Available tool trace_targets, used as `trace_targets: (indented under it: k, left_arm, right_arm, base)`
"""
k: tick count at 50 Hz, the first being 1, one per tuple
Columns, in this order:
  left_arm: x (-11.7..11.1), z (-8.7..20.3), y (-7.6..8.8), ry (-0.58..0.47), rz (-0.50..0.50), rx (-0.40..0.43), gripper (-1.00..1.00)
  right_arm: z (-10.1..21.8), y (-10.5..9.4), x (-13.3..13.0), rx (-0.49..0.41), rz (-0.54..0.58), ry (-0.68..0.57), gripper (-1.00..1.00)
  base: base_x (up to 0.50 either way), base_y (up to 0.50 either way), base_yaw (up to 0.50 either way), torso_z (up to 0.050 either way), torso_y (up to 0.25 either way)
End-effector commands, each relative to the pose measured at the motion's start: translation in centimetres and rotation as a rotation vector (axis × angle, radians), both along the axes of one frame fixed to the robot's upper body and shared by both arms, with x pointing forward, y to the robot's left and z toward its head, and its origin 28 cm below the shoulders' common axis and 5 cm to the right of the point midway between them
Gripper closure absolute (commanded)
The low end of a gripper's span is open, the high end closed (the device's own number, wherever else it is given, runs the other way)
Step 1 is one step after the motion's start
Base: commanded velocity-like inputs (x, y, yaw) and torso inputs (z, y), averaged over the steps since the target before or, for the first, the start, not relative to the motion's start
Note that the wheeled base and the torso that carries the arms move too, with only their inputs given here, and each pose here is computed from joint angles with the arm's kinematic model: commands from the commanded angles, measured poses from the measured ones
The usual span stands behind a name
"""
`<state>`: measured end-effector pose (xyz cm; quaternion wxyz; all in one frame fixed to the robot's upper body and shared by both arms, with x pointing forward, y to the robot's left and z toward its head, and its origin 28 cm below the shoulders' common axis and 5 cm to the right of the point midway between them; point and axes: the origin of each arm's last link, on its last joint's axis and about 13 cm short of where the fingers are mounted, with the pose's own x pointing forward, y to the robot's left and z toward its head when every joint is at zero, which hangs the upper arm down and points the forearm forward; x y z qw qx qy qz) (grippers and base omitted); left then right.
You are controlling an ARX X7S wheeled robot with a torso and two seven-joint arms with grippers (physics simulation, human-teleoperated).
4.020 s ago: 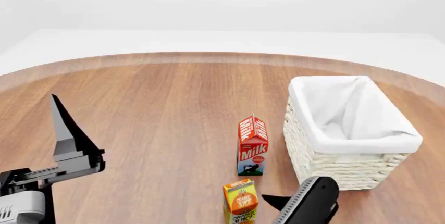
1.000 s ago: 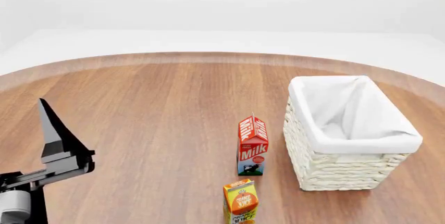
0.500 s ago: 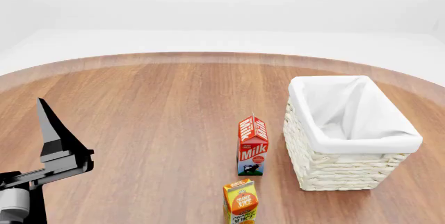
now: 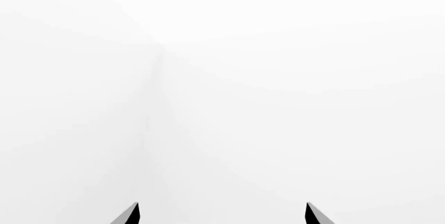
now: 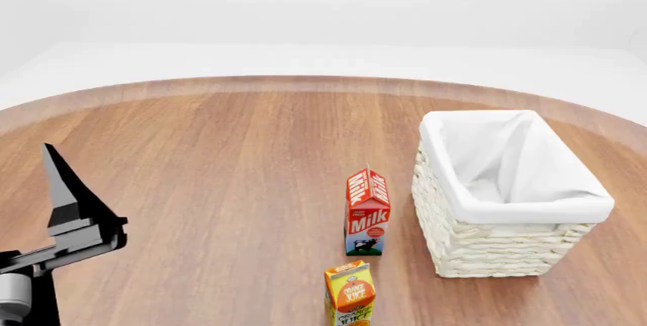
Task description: Pick up the cream cheese box and the butter, and put them in the basket.
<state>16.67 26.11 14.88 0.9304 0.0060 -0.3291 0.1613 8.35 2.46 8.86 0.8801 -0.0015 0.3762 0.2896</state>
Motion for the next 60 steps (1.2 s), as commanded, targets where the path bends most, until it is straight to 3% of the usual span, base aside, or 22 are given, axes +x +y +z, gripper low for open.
trace_targets:
  k: [1, 29, 45, 60]
  left_arm:
    - [-0.1, 0.1, 0.5, -0.022, 0.022, 0.010, -1.00]
    - [-0.2, 0.0, 1.0, -0.030, 0.041, -0.015, -1.00]
    - [-0.2, 0.0, 1.3, -0.028, 0.052, -0.018, -1.00]
    - [-0.1, -0.2, 1.4, -0.023, 0.054, -0.019, -1.00]
  right_arm:
    - [-0.3, 0.3, 0.3, 0.025, -0.011, 0.020, -1.00]
    - [-0.8, 0.6, 0.1, -0.084, 0.110, -0.106, -1.00]
    - [-1.0, 1.1, -0.3, -0.057, 0.174, -0.096, -1.00]
    - [-1.9, 1.1, 0.3, -0.032, 0.132, -0.018, -1.00]
  base:
    - [0.00, 0.00, 0.00, 0.000, 0.000]
    - [0.00, 0.00, 0.00, 0.000, 0.000]
    - [0.00, 0.00, 0.00, 0.000, 0.000]
    - [0.00, 0.00, 0.00, 0.000, 0.000]
